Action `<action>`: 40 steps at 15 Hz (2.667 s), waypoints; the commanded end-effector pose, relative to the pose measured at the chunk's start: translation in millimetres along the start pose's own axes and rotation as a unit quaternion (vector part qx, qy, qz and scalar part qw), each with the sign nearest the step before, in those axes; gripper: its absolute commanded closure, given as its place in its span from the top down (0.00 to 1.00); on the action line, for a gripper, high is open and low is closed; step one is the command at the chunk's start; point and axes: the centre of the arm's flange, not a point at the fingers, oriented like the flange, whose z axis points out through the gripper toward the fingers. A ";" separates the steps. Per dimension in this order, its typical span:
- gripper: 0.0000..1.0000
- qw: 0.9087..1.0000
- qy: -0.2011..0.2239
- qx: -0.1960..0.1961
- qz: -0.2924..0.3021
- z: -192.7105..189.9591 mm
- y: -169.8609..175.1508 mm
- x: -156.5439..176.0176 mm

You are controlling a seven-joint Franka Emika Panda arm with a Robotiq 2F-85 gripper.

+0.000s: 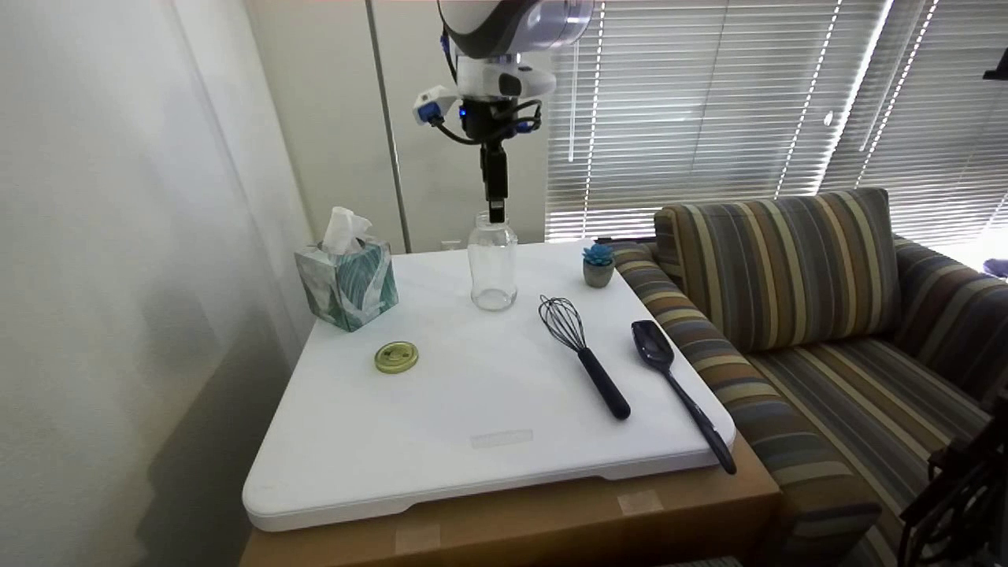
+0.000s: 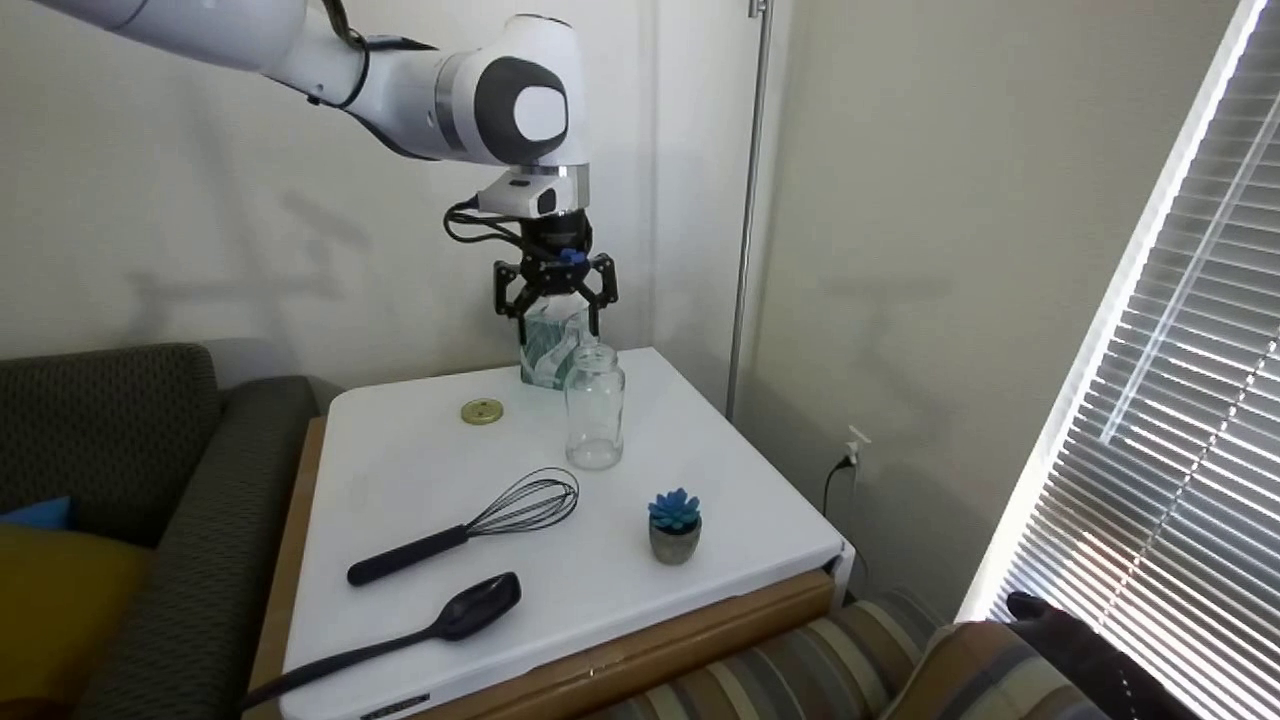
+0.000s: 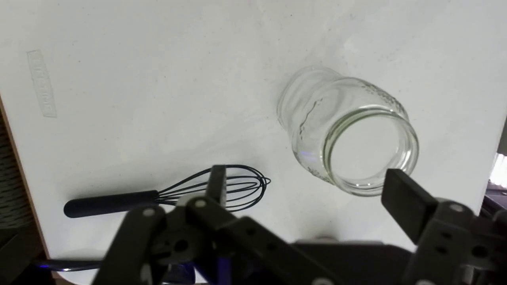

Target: Remove the spoon from the jar and put it on the table, move the grey object backwards, put the whisk beside the spoon, and then move the glass jar forward

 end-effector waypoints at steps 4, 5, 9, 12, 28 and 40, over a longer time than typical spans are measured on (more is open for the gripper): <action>1.00 1.000 0.005 -0.017 -0.009 15.6 1.2 -6.3; 1.00 1.000 0.006 -0.018 -0.010 18.8 2.7 -5.8; 1.00 1.000 0.009 -0.020 -0.012 27.7 4.9 -5.1; 1.00 1.000 0.012 -0.026 -0.010 38.1 2.6 -3.9; 0.26 0.999 0.019 -0.044 -0.003 70.4 -19.2 -4.0; 0.05 0.997 0.022 -0.070 -0.009 61.7 9.6 -5.4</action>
